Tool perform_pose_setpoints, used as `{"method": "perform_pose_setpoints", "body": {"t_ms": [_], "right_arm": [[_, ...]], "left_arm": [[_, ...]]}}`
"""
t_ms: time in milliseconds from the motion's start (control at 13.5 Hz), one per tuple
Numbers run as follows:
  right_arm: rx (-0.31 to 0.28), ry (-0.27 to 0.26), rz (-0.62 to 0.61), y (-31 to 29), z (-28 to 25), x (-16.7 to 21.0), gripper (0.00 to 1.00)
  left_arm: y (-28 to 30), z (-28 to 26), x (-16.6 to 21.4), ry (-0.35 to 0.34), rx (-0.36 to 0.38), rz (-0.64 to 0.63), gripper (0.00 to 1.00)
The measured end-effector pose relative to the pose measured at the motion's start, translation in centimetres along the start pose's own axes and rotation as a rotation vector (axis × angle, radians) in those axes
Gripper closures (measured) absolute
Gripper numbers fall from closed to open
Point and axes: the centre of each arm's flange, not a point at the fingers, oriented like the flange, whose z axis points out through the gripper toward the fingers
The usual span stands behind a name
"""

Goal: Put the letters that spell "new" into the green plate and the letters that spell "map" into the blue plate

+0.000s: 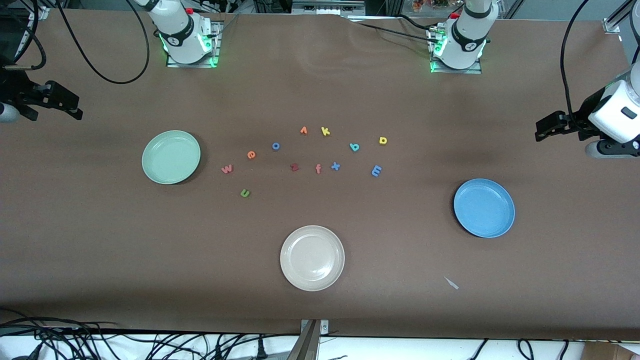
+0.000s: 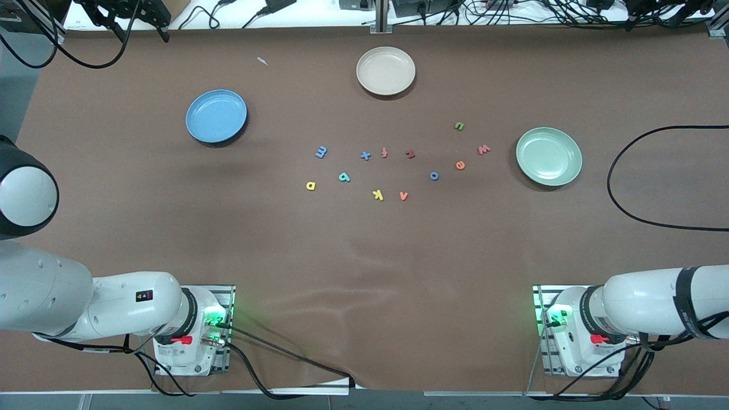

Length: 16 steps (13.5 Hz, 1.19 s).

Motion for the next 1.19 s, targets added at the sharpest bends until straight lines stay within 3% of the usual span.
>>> {"method": "perform_pose_setpoints", "body": {"t_ms": [1188], "right_arm": [[0.000,-0.001,0.000,0.0,0.0,0.0,0.00]], "left_arm": [[-1.9,-0.2,0.1,0.015,-0.030,-0.021,0.00]]}}
